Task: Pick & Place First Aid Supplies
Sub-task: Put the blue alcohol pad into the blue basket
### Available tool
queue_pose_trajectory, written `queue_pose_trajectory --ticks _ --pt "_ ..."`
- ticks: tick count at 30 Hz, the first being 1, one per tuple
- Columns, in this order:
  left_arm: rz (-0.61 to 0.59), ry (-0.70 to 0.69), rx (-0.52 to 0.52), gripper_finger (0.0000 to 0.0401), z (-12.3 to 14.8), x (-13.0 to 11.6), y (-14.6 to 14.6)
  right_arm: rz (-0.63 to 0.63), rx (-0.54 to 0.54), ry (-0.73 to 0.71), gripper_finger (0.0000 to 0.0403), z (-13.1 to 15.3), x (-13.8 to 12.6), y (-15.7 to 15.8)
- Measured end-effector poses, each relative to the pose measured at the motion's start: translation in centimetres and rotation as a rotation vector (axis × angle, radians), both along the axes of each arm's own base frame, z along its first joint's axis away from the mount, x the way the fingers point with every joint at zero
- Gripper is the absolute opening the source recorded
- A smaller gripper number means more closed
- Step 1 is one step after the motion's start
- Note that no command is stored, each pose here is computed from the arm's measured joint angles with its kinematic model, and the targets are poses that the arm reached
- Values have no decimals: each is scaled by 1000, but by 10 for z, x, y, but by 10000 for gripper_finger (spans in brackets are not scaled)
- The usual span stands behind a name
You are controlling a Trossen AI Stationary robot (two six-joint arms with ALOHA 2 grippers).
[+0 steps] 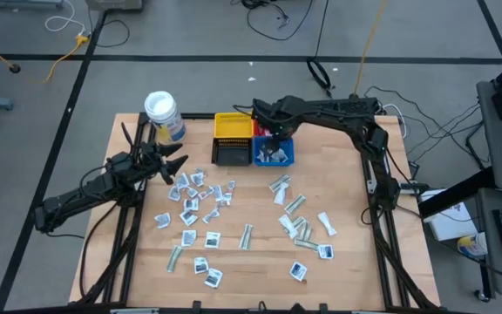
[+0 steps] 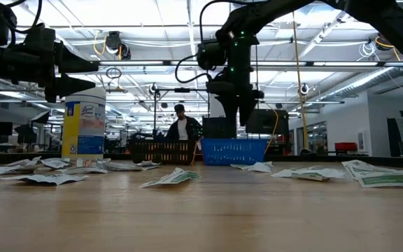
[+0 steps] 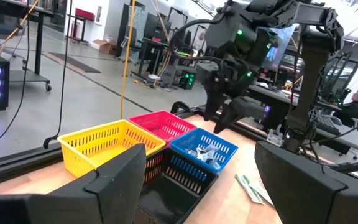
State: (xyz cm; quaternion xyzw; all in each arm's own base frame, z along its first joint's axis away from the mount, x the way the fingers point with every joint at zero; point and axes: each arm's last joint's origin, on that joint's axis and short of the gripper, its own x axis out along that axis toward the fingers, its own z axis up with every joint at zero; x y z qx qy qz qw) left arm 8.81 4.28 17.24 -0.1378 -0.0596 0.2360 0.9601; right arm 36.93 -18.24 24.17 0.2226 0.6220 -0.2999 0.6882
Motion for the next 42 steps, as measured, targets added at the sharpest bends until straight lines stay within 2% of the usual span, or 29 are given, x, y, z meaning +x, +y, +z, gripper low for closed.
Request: queue_pose_trajectory --ticks 6,11,16,22,42 --pt "0 0 0 306 0 0 0 -315 25 -16 238 -1 -2 2" --pt "0 0 0 306 0 0 0 -420 31 -24 238 5 -3 10" --pt "-1 0 0 306 0 0 0 -407 20 -71 238 24 -1 38" --pt "0 0 0 306 0 0 0 -379 28 -87 238 27 -10 88" --pt "0 0 0 306 0 0 0 -295 22 -29 238 26 -71 267"
